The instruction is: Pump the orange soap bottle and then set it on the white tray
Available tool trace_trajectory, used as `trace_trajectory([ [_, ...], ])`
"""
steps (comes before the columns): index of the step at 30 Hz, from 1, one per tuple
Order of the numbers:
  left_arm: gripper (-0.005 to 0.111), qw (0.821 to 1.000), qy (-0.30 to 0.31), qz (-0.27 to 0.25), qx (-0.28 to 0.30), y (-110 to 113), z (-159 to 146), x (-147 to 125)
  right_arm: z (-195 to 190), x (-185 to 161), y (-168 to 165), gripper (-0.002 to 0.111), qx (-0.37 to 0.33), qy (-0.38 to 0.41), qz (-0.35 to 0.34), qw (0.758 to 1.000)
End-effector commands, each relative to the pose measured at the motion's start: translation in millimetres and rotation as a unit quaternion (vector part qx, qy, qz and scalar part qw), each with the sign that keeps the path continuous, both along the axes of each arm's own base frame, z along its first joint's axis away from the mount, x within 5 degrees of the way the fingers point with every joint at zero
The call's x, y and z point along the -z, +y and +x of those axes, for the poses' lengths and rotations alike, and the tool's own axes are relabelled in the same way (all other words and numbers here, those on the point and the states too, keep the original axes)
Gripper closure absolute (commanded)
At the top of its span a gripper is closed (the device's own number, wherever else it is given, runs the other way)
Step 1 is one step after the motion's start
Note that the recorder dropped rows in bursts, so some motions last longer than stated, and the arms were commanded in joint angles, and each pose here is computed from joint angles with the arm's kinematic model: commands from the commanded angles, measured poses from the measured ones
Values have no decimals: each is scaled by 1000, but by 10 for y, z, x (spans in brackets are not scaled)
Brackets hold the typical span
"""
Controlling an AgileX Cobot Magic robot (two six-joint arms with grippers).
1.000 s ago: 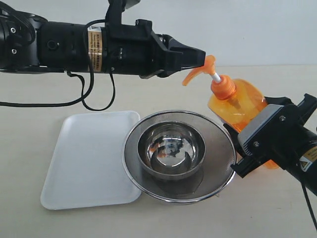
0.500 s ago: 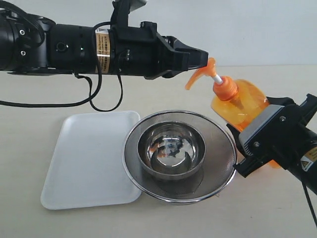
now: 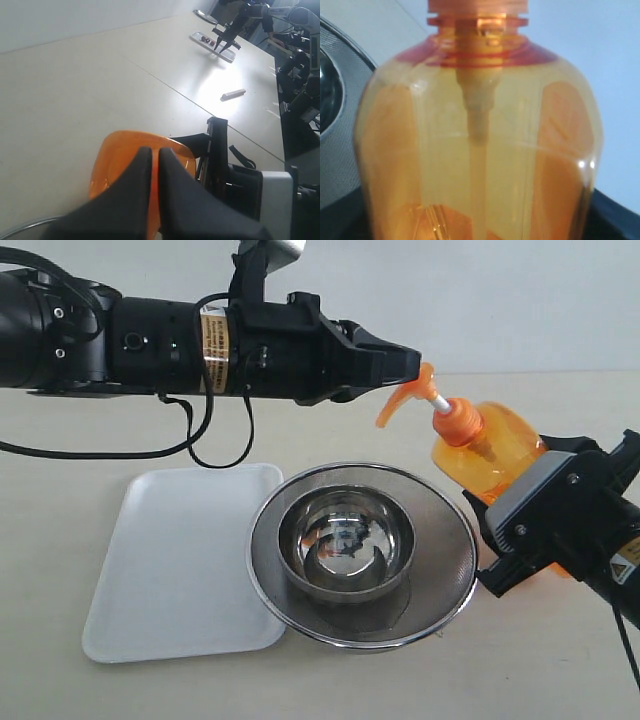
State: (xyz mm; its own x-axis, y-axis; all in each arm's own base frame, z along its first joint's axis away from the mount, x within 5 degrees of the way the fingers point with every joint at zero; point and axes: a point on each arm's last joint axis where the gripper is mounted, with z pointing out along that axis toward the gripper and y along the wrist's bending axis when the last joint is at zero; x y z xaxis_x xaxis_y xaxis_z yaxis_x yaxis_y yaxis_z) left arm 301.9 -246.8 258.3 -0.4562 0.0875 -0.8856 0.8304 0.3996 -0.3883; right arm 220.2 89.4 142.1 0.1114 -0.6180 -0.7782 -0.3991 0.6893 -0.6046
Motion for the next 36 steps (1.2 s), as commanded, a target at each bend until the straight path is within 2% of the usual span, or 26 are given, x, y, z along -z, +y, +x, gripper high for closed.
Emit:
trace_trajectory([
  [1, 102, 999, 4, 33, 22, -92, -63, 174, -43, -35, 108, 108, -54, -8, 22, 998],
  [16, 102, 998, 20, 47, 27, -127, -14, 387, -34, -46, 127, 108, -59, -1, 44, 997],
  [26, 102, 998, 16, 46, 28, -130, -12, 390, -32, -47, 129, 108, -59, -1, 44, 997],
  [31, 102, 999, 2, 36, 29, -112, -43, 253, -25, -47, 115, 108, -50, 0, 48, 998],
  [36, 102, 999, -34, 22, 17, -31, -99, -50, -15, -48, 96, 108, -36, 6, 61, 997],
])
